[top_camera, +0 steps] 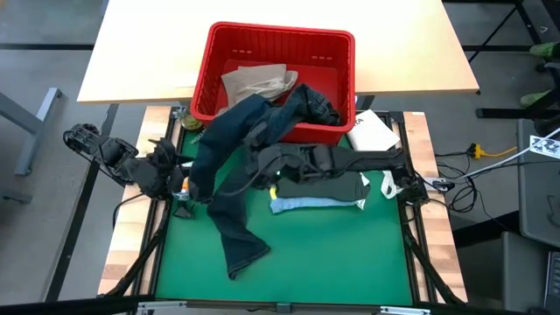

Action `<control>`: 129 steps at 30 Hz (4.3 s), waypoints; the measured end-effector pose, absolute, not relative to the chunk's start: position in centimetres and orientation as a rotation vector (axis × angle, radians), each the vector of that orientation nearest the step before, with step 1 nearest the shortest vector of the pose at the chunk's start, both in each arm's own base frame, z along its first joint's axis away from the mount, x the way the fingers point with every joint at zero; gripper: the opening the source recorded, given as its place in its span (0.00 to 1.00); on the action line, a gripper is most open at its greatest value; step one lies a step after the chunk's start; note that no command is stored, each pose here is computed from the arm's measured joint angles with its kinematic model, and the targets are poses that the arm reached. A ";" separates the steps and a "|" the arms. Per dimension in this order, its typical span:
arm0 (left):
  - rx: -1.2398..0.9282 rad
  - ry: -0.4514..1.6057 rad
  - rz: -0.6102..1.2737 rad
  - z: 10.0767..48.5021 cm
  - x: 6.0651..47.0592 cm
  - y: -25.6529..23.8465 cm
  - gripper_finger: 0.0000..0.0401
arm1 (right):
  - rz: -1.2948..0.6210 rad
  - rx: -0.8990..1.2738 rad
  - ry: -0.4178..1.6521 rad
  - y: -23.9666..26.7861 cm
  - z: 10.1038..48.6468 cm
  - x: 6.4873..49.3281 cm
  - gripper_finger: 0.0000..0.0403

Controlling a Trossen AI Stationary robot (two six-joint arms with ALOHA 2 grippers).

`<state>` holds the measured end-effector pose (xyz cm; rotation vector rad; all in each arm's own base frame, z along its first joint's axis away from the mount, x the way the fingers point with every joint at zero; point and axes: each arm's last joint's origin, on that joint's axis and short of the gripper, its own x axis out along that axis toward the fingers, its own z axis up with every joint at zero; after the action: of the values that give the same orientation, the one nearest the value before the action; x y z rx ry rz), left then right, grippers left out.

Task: Fold Laundry from Bin
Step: Fold the dark blue pants

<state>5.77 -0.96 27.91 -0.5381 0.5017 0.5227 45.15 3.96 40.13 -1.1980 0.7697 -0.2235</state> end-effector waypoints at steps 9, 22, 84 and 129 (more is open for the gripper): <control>-0.722 0.756 0.423 27.0 5.2 -1.5 0.54 | -0.279 -1.002 1.115 -4.0 41.0 39.9 0.52; -0.675 0.746 0.479 26.8 4.9 -1.2 0.54 | -0.359 -0.324 1.309 -17.0 40.3 33.0 0.52; -0.641 0.711 0.511 26.8 4.9 -1.0 0.54 | -0.340 -0.266 1.393 -18.5 38.2 33.6 0.02; -0.573 0.673 0.456 27.2 5.3 -1.2 0.54 | 0.196 -0.532 0.871 14.8 46.9 25.6 0.01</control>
<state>5.33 -1.17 27.19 -0.5726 0.6726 0.4556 25.57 14.85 46.90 -0.5321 0.8707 0.1964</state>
